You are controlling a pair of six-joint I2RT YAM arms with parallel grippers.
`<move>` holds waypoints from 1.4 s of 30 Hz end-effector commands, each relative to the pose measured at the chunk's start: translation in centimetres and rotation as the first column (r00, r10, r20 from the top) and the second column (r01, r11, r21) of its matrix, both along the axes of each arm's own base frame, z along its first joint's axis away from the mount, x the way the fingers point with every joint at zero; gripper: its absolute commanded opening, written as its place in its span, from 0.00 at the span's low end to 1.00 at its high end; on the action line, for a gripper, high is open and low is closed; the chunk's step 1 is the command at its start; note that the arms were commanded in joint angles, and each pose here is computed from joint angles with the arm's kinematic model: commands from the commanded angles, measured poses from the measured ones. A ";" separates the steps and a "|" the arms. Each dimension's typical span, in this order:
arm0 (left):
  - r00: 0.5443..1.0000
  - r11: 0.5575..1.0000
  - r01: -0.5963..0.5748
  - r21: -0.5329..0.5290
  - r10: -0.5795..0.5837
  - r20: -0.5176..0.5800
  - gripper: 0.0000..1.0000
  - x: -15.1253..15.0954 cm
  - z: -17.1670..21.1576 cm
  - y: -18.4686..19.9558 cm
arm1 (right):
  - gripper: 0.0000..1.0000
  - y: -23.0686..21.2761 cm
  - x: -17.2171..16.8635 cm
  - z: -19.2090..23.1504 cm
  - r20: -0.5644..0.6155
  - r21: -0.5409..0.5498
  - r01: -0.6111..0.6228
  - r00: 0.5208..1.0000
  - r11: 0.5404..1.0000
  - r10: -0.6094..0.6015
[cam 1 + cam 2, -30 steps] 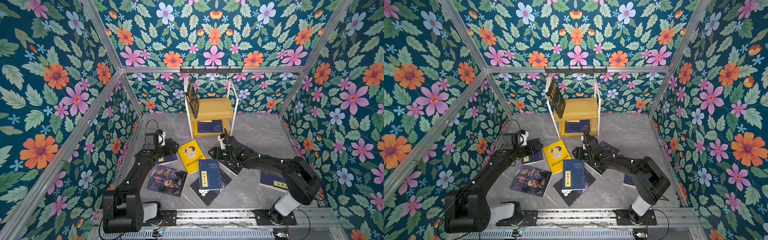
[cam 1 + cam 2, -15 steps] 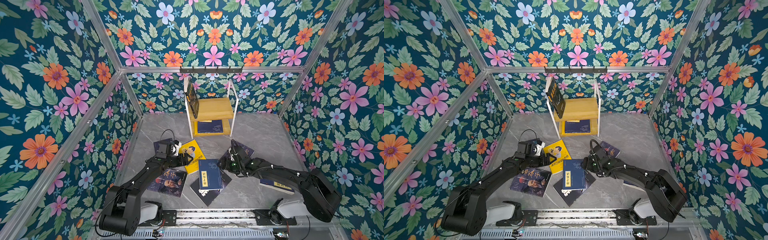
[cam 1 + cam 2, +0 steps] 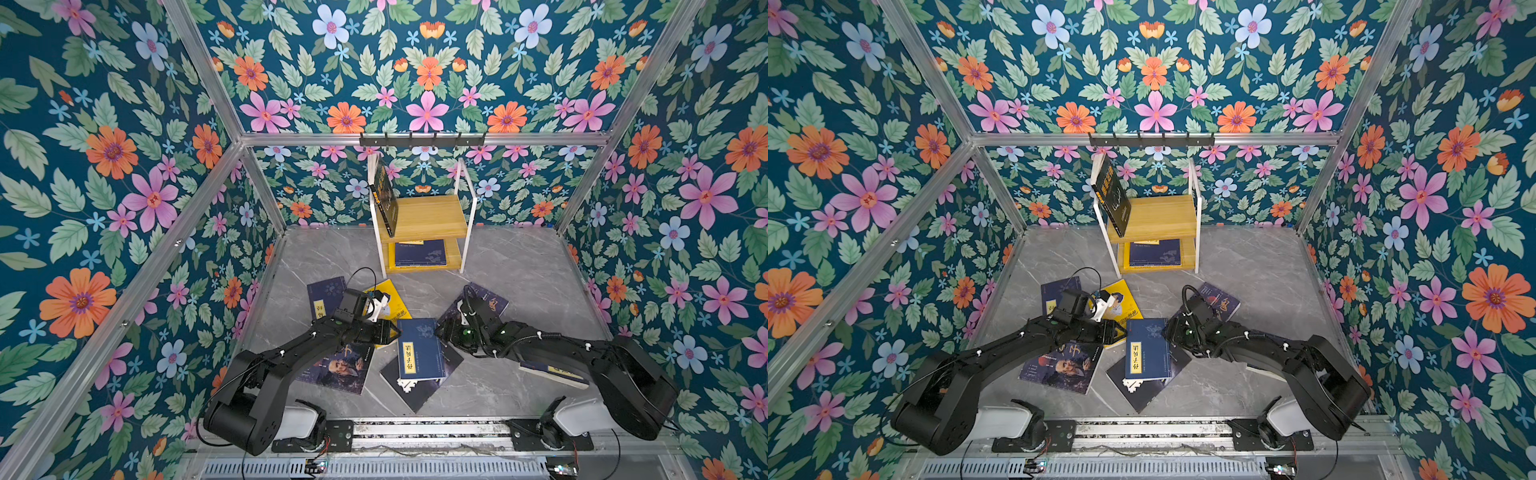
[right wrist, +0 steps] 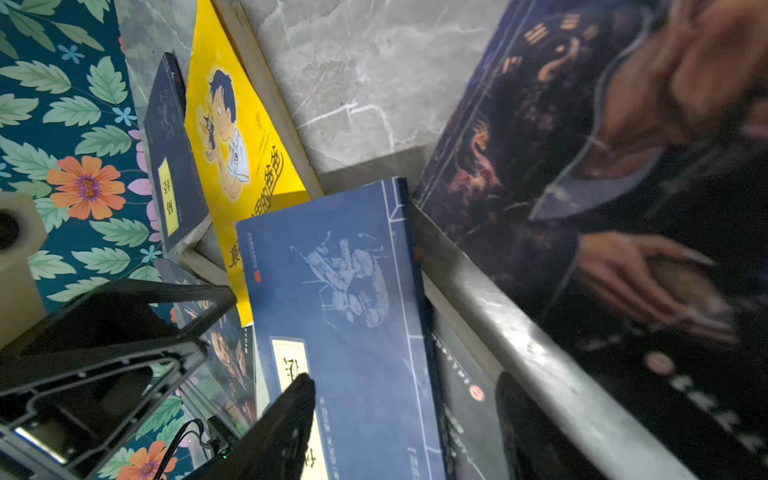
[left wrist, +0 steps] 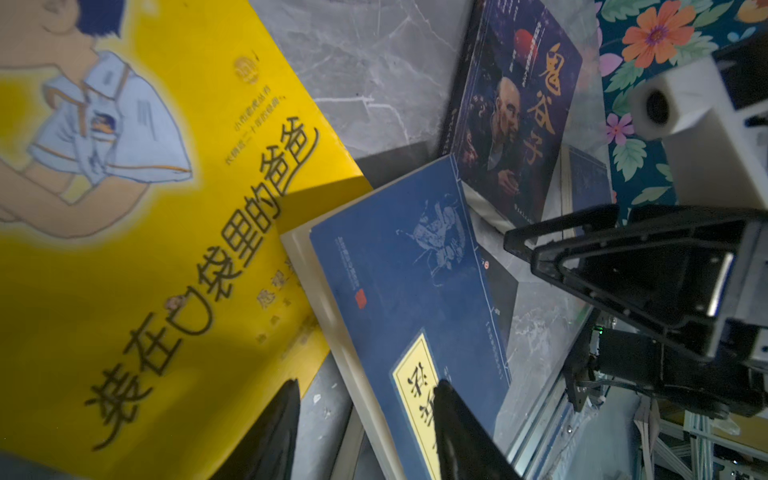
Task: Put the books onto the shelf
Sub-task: 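Tilt the blue book up with the left gripper while the right gripper closes in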
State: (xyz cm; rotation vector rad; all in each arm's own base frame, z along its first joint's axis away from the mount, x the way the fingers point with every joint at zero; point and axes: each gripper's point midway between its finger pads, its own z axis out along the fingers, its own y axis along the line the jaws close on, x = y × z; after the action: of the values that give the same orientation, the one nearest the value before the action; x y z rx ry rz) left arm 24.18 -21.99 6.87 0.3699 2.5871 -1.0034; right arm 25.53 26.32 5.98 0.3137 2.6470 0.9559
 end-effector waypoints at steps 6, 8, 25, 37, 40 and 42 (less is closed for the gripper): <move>0.997 0.998 0.055 0.019 -0.056 0.049 0.43 -0.1 -0.8 -1.4 | 0.64 1.9 2.1 -0.2 -0.005 0.110 0.004 1.000 0.994 -0.003; 0.998 0.998 0.045 0.045 -0.047 0.044 0.38 -0.2 -1.5 -1.1 | 0.63 2.3 2.3 -0.2 -0.002 0.118 -0.006 1.000 0.993 0.007; 0.999 0.996 0.018 0.084 -0.020 0.027 0.16 0.0 -3.3 -0.6 | 0.50 4.9 3.4 3.4 0.069 0.310 -0.075 0.996 0.948 0.056; 0.999 0.997 0.014 0.073 -0.018 0.048 0.08 0.2 -2.8 -0.7 | 0.42 5.2 1.8 3.9 0.060 0.296 -0.104 0.994 0.950 0.090; 0.998 0.998 0.013 0.069 -0.017 0.053 0.07 0.3 -2.6 -0.8 | 0.41 5.7 1.1 3.3 0.043 0.289 -0.106 0.994 0.951 0.098; 0.998 0.998 0.014 0.064 -0.018 0.063 0.07 0.4 -2.3 -0.8 | 0.36 6.0 0.7 2.8 0.031 0.280 -0.107 0.994 0.954 0.103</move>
State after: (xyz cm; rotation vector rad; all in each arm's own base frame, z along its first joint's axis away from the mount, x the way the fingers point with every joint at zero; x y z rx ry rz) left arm 24.10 -22.61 4.00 0.4262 2.6012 -0.8980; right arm 26.55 32.00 9.14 0.2042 2.5207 1.3670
